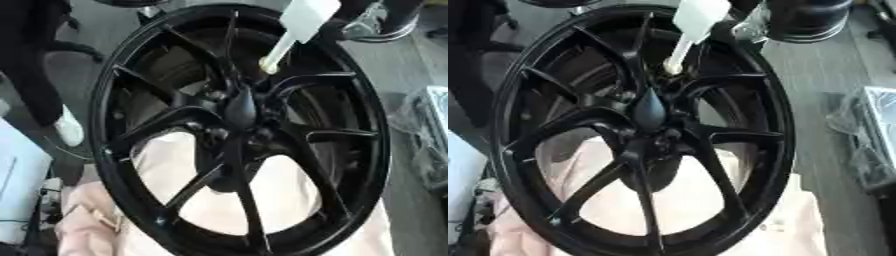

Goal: Pull the pin out of the wheel hub.

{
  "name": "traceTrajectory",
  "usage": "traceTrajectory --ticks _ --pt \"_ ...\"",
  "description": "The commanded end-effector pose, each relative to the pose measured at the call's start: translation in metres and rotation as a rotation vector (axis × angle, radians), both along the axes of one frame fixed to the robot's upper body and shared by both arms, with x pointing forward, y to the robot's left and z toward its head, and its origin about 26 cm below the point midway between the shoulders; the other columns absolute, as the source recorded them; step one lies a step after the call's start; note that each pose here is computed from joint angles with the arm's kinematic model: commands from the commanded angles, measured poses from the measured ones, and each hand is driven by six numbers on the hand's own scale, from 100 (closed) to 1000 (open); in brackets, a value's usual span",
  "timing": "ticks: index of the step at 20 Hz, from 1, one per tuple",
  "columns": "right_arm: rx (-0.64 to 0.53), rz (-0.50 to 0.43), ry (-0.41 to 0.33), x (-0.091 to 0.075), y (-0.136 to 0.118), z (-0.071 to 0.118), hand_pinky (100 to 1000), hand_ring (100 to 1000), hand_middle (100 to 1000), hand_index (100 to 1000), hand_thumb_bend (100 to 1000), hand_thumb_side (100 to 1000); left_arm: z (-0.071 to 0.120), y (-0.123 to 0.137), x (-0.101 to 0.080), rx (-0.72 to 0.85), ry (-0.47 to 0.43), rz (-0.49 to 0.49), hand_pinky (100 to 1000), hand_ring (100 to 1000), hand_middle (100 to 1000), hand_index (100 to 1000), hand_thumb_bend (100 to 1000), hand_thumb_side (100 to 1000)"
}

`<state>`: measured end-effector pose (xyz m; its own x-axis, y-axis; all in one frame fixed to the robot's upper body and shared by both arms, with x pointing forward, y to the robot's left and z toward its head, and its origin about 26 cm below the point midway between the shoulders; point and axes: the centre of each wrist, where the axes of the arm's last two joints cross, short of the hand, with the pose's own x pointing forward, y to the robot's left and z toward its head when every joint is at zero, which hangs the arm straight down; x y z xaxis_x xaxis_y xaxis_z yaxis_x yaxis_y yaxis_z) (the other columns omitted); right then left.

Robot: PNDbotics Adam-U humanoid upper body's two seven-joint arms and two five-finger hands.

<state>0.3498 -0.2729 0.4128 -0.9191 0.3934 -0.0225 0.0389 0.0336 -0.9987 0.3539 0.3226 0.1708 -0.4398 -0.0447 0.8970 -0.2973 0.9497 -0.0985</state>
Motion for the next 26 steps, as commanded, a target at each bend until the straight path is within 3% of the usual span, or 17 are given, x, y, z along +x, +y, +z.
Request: traceTrajectory --ticks 1,7,11,16,18,19,20,21,26 --pt "0.117 -0.043 -0.071 -0.032 -0.032 0.024 799 608 482 519 159 100 0.011 0.009 -0.003 0.028 -0.03 0.03 605 805 720 705 342 638" --pt "0.442 -0.236 -0.098 -0.065 -0.115 0.001 799 600 482 519 100 100 0.009 0.017 -0.007 0.019 -0.031 0.069 605 805 720 705 341 637" --pt "0.641 -0.399 -0.187 -0.078 -0.158 -0.043 796 601 487 523 100 100 0.009 0.025 -0.011 0.016 -0.048 0.105 605 805 721 706 342 633" --pt "0.728 -0.66 -0.253 -0.094 -0.176 -0.115 811 632 541 588 140 100 0.01 0.03 -0.015 0.014 -0.065 0.129 605 805 720 706 341 628" --pt "0.764 -0.764 -0.251 -0.1 -0.18 -0.142 819 652 571 621 207 100 0.01 0.03 -0.015 0.012 -0.068 0.135 606 805 720 706 341 628" --pt "0.779 -0.798 -0.247 -0.103 -0.18 -0.151 838 689 623 679 299 100 0.01 0.031 -0.015 0.011 -0.069 0.136 606 805 720 705 341 627" --pt "0.793 -0.825 -0.241 -0.104 -0.18 -0.159 841 695 630 688 313 100 0.01 0.031 -0.015 0.011 -0.069 0.137 605 805 720 705 341 627" --pt "0.815 -0.854 -0.232 -0.106 -0.182 -0.168 872 761 719 783 396 249 0.01 0.031 -0.015 0.011 -0.069 0.137 605 805 720 706 341 627" --pt "1.021 -0.949 -0.203 -0.108 -0.192 -0.204 913 826 836 914 289 732 0.01 0.03 -0.015 0.007 -0.07 0.138 606 805 720 706 342 626"
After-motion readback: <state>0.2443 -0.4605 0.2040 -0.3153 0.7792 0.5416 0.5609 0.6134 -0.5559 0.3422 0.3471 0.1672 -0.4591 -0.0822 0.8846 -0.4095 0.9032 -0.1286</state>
